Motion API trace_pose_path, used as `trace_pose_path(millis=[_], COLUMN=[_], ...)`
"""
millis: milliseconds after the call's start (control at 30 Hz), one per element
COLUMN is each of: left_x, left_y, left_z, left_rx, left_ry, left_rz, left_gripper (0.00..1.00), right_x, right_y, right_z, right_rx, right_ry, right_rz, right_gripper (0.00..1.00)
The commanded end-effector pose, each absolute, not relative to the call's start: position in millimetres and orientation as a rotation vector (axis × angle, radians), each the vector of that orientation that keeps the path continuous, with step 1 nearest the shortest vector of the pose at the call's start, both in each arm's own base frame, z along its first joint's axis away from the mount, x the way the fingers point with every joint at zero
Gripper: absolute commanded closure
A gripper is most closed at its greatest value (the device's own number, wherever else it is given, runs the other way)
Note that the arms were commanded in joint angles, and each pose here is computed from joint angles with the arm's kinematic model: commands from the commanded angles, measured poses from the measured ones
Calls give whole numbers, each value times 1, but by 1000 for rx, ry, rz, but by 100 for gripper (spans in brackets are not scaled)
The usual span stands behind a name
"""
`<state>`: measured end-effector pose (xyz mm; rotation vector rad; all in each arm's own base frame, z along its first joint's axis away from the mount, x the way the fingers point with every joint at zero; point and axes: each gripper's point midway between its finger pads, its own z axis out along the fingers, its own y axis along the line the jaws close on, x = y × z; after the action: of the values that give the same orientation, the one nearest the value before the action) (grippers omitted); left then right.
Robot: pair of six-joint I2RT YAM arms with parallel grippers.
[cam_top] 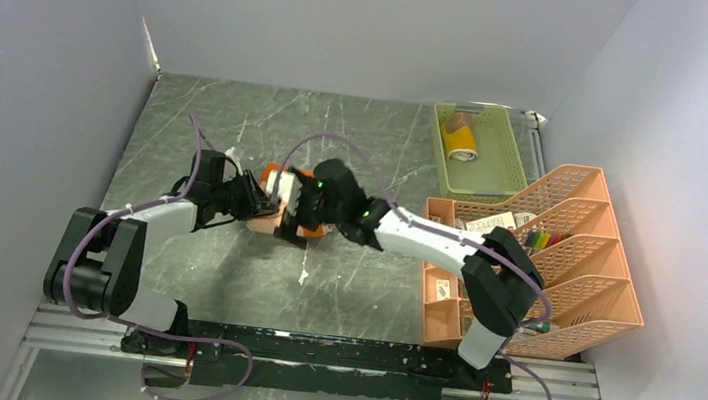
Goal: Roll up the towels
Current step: Roll the towel at the center of the board.
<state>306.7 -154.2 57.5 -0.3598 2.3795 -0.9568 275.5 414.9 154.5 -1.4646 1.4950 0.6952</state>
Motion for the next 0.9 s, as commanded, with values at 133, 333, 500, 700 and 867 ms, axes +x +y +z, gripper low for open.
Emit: trace_pose_path(millis=[133, 333, 500, 700, 867], left_x=[330, 338, 343, 350, 360], left_y=[-146, -147, -148, -154, -144], left_z=[54, 56, 55, 73, 127], left_rx=[-313, -295, -286, -273, -262], left_ry=[2393, 2400, 2413, 2383, 2292], left_rz=[-834, -832, -831, -867, -827], left_gripper=[66, 67, 66, 68, 59], right_x=[275, 287, 296, 307, 307], right_y=[422, 428, 430, 431, 433], right_z=[104, 84, 66, 51, 58], right_rx=[-1720, -1778, -1804, -1804, -1760], right_ry=[1231, 1223, 1234, 1309, 1377], right_rz=[377, 284, 232, 258, 521], right_gripper=[0, 0, 1, 17, 39])
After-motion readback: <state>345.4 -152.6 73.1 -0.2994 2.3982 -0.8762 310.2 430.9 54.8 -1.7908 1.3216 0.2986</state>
